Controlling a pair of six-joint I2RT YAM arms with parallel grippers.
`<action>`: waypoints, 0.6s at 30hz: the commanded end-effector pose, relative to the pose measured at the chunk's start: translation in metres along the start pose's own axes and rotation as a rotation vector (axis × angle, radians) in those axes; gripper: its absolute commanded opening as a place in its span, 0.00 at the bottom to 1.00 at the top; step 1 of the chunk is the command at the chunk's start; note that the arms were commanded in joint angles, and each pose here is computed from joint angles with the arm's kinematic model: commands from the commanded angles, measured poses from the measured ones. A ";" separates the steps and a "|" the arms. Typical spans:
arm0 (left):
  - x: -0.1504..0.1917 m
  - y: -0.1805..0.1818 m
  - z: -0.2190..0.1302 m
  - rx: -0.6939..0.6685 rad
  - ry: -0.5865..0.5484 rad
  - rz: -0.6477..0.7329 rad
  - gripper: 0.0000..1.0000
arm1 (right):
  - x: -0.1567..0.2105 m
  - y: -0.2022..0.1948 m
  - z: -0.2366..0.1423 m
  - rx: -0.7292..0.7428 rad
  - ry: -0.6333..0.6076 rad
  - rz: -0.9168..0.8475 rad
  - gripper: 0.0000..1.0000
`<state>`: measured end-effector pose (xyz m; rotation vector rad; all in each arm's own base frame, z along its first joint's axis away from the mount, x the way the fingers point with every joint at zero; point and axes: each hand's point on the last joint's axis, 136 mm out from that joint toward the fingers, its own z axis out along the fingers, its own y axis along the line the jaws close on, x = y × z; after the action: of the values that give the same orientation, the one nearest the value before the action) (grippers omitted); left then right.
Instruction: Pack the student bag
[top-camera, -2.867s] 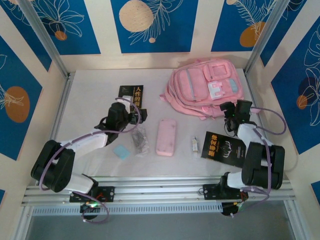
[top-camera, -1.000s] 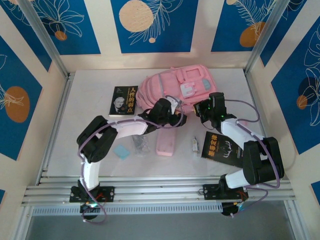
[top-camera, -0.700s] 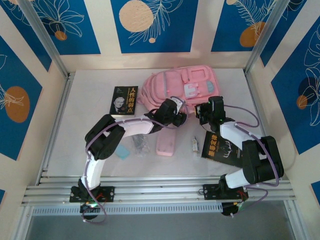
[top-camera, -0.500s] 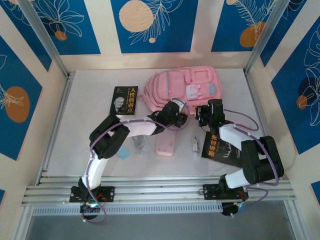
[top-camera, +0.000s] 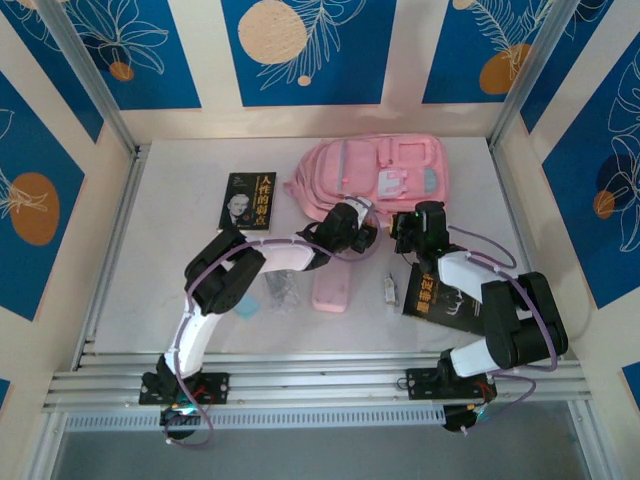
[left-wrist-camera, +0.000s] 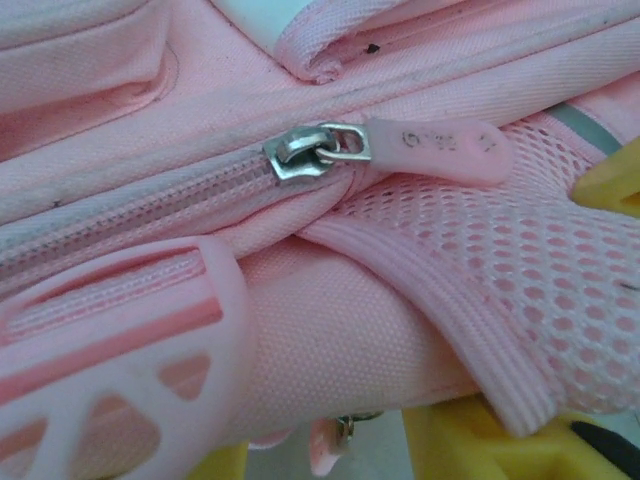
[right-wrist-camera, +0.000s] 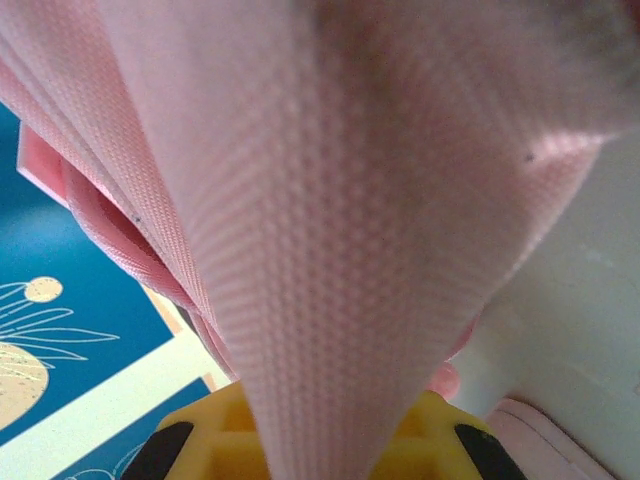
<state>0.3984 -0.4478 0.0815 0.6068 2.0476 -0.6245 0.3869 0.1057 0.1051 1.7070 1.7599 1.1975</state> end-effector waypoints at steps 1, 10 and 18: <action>-0.022 -0.014 0.008 0.102 -0.111 -0.007 0.38 | 0.045 0.014 -0.015 -0.036 0.202 0.013 0.00; -0.037 -0.002 0.001 0.117 -0.140 -0.029 0.00 | 0.033 0.015 -0.021 -0.040 0.159 -0.001 0.00; -0.032 -0.019 -0.015 0.285 -0.062 -0.046 0.00 | 0.006 0.020 -0.026 -0.029 0.075 -0.071 0.00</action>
<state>0.4011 -0.4529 0.0862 0.6559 1.9915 -0.8287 0.3799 0.0872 0.1121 1.7133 1.7494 1.1621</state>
